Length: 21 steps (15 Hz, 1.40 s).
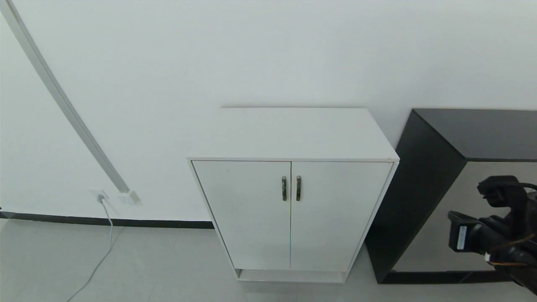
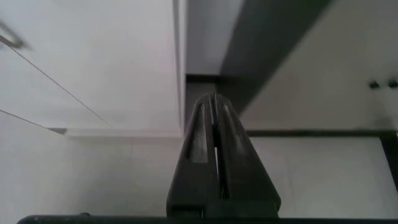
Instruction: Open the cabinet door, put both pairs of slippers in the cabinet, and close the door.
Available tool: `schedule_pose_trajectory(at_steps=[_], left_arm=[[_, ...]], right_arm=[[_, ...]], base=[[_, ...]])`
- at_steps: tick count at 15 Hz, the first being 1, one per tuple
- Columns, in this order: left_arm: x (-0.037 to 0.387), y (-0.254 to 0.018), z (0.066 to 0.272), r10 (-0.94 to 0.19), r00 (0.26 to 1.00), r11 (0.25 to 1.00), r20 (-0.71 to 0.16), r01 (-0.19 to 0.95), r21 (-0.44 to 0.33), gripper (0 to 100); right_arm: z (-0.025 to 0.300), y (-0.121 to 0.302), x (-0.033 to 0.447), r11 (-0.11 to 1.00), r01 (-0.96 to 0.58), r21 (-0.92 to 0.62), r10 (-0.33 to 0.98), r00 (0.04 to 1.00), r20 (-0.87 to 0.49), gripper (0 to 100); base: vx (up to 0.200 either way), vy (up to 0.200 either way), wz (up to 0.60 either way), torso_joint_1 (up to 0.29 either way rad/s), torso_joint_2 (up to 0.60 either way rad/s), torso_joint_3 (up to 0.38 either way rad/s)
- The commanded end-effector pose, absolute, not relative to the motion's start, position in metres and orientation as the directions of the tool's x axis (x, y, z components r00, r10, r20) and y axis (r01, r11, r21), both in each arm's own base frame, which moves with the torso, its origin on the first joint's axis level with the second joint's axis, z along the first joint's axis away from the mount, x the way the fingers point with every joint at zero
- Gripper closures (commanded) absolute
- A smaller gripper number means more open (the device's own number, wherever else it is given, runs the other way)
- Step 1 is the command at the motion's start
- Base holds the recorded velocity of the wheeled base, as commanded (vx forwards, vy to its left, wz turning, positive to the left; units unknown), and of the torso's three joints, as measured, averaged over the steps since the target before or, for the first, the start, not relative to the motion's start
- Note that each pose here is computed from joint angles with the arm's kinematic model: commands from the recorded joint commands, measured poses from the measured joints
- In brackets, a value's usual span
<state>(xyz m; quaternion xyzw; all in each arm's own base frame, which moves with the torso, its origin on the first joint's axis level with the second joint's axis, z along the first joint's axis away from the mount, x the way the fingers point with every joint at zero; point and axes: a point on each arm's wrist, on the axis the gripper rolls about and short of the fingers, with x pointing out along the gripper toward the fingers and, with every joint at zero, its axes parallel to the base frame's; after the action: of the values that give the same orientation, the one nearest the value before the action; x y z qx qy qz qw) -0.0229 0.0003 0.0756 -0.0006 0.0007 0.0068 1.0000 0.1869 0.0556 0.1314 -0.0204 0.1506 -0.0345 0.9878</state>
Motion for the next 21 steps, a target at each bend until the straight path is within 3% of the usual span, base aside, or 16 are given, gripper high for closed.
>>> schedule_pose_trajectory(at_steps=[1, 9, 14, 16, 21], left_arm=[[-0.023, 0.0, 0.076, 0.014, 1.0, 1.0, -0.003, -0.014, -0.001, 100], [-0.023, 0.0, 0.076, 0.014, 1.0, 1.0, -0.003, -0.014, -0.003, 100], [-0.023, 0.0, 0.076, 0.014, 1.0, 1.0, -0.003, -0.014, -0.001, 100], [-0.023, 0.0, 0.076, 0.014, 1.0, 1.0, -0.003, -0.014, -0.001, 100], [-0.023, 0.0, 0.076, 0.014, 1.0, 1.0, -0.003, -0.014, -0.001, 100]], right_arm=[[0.124, 0.037, 0.145, 0.995, 0.089, -0.04, -0.096, 0.953, -0.288, 100], [0.115, 0.02, 0.091, 0.996, 0.074, -0.053, -0.086, 0.953, -0.292, 100], [0.104, 0.012, 0.049, 0.988, -0.153, -0.005, 0.142, 0.929, -0.342, 100], [0.092, 0.009, 0.035, 0.981, -0.195, -0.005, 0.176, 0.895, -0.41, 100], [0.083, 0.005, 0.021, 0.975, -0.223, -0.001, 0.201, 0.879, -0.433, 100]], base=[[0.0, 0.0, 0.0, 0.0, 0.0, 0.0], [0.0, 0.0, 0.0, 0.0, 0.0, 0.0], [0.0, 0.0, 0.0, 0.0, 0.0, 0.0], [0.0, 0.0, 0.0, 0.0, 0.0, 0.0], [0.0, 0.0, 0.0, 0.0, 0.0, 0.0]])
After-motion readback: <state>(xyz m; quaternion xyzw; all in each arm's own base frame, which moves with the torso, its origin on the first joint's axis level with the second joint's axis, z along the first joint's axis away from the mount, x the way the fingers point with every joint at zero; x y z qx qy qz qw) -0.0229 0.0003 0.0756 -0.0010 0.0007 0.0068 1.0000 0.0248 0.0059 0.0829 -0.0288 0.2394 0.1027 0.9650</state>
